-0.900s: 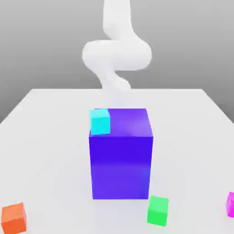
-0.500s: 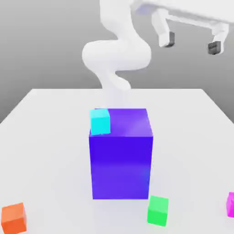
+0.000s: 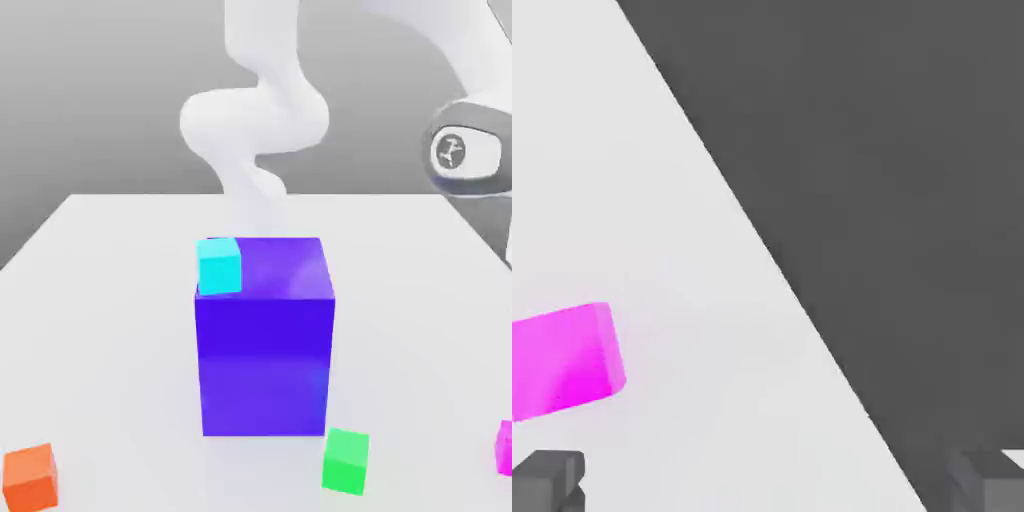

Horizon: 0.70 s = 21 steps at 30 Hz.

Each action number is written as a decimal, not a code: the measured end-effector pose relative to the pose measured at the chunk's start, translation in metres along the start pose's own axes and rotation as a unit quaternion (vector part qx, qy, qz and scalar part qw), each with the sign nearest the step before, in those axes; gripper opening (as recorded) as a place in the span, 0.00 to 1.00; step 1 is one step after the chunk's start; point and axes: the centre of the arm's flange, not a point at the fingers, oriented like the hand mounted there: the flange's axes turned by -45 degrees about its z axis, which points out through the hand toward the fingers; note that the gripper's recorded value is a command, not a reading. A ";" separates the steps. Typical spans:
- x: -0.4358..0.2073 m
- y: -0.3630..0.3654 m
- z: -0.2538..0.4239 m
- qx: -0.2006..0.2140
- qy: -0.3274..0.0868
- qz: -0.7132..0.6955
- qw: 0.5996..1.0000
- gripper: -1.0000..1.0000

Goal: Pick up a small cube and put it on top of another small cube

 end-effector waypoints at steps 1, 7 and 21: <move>0.004 -0.012 0.016 0.011 -0.006 -0.019 1.000 0.50; 0.010 -0.047 0.107 0.038 -0.018 -0.065 0.997 0.50; -0.009 -0.025 0.050 0.038 -0.022 -0.002 0.999 0.00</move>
